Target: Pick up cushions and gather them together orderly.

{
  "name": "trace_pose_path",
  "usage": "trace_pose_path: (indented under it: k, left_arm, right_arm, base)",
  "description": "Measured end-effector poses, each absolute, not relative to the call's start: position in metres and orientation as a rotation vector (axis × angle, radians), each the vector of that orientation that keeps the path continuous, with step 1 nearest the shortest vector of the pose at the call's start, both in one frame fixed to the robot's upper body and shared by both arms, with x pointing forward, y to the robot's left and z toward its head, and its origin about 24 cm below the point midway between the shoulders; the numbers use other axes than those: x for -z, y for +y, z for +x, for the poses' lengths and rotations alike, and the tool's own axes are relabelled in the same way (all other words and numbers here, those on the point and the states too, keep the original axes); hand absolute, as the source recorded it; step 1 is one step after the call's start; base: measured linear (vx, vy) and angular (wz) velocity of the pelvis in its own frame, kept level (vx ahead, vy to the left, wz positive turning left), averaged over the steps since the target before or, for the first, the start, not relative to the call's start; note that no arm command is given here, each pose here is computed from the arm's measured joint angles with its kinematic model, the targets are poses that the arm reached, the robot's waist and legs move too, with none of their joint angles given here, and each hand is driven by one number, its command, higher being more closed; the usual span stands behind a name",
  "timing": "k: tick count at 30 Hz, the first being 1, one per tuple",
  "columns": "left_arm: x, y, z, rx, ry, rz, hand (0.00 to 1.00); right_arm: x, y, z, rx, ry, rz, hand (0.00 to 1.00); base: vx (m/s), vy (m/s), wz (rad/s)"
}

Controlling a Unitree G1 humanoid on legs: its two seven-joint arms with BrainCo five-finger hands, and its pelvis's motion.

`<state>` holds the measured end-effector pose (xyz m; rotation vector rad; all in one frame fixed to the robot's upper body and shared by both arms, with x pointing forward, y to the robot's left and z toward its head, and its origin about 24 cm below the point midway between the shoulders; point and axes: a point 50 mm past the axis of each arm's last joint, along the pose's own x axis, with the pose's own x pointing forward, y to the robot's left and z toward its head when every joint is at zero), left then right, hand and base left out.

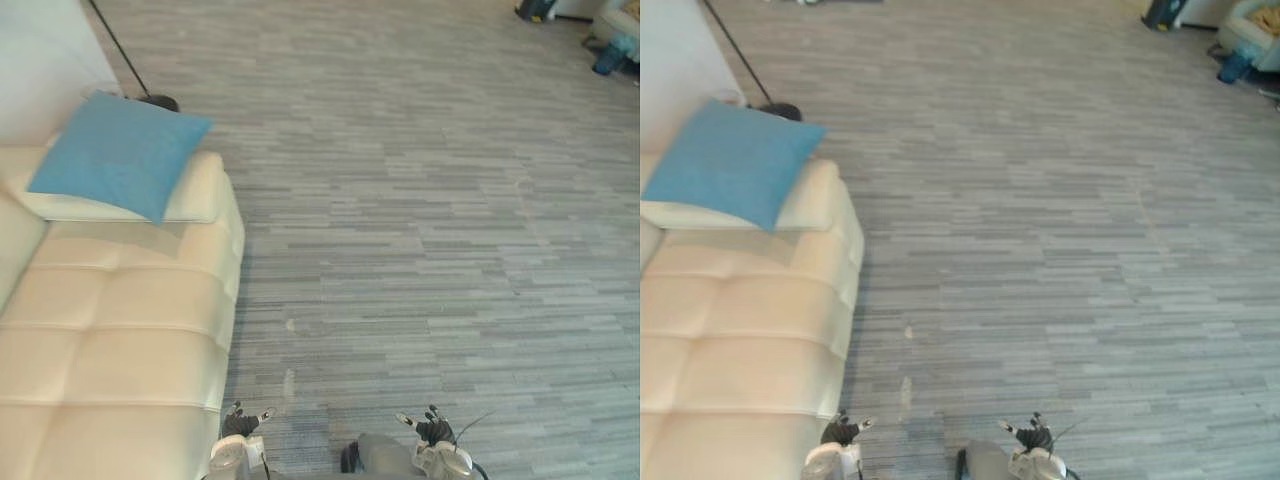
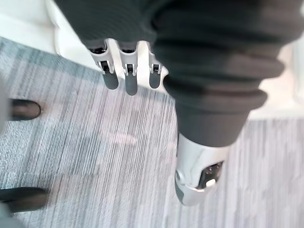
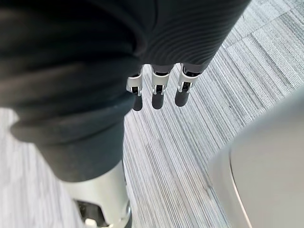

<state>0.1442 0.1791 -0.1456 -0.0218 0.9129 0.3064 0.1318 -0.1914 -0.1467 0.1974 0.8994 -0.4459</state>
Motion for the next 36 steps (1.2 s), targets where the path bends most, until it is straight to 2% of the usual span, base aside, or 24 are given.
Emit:
trace_pose_path:
  k: [4,10,14,19,25,36]
  left_arm:
    - [0.146,0.165,0.147,-0.283,0.913,-0.049,0.00]
    - [0.143,0.160,0.151,-0.276,0.883,-0.065,0.00]
    - [0.140,0.157,0.154,-0.266,0.864,-0.067,0.00]
    - [0.143,0.157,0.146,-0.268,0.881,-0.063,0.00]
    - [0.145,0.159,0.143,-0.273,0.906,-0.061,0.00]
    - [0.152,0.161,0.130,-0.309,0.971,-0.093,0.00]
  right_arm:
    - [0.149,-0.210,0.118,0.547,0.911,0.221,0.00]
    - [0.150,-0.200,0.120,0.495,0.919,0.211,0.00]
    - [0.150,-0.203,0.119,0.530,0.924,0.245,0.00]
    - [0.154,-0.205,0.107,0.550,0.966,0.236,0.00]
    - [0.156,-0.184,0.106,0.477,0.986,0.258,0.00]
    - [0.152,-0.200,0.108,0.524,0.936,0.261,0.00]
  base:
    - [0.56,-0.174,0.22]
    - [0.36,-0.111,0.13]
    - [0.28,0.008,-0.01]
    - [0.36,0.143,-0.04]
    - [0.53,0.193,0.15]
    - [0.41,-0.101,0.57]
